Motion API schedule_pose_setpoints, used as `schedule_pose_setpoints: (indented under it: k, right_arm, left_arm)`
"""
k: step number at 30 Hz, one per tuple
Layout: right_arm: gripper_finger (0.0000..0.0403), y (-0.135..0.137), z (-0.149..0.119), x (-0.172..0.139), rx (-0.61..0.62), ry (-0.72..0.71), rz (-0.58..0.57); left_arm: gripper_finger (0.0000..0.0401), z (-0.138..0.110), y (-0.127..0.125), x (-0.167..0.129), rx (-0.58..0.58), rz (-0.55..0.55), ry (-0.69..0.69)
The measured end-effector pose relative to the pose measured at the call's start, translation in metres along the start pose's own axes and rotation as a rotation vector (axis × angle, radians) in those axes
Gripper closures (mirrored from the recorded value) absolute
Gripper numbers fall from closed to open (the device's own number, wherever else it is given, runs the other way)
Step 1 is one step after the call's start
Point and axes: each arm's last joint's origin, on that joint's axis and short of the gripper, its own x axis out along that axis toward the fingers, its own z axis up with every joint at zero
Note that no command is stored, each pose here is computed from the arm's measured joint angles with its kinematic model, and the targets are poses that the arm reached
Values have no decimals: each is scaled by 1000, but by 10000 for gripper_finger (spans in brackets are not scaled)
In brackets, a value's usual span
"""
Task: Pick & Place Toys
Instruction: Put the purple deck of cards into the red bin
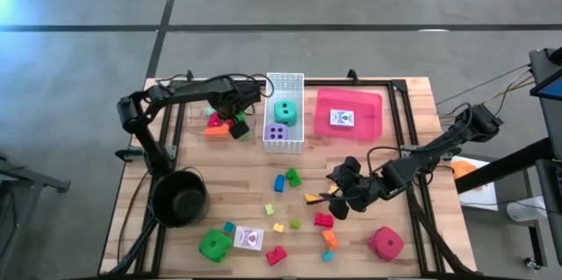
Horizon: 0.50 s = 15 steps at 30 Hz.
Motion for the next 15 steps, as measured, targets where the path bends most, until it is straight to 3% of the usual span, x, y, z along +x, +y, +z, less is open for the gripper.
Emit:
schedule_pose_setpoints:
  k: [8, 15]
  right_arm:
    - [94, 0, 0, 0, 0, 0, 0]
    - [94, 0, 0, 0, 0, 0, 0]
  left_arm:
    - [8, -12, -40, -27, 162, 23, -8]
    - [8, -40, -100, -40, 384, 21, -50]
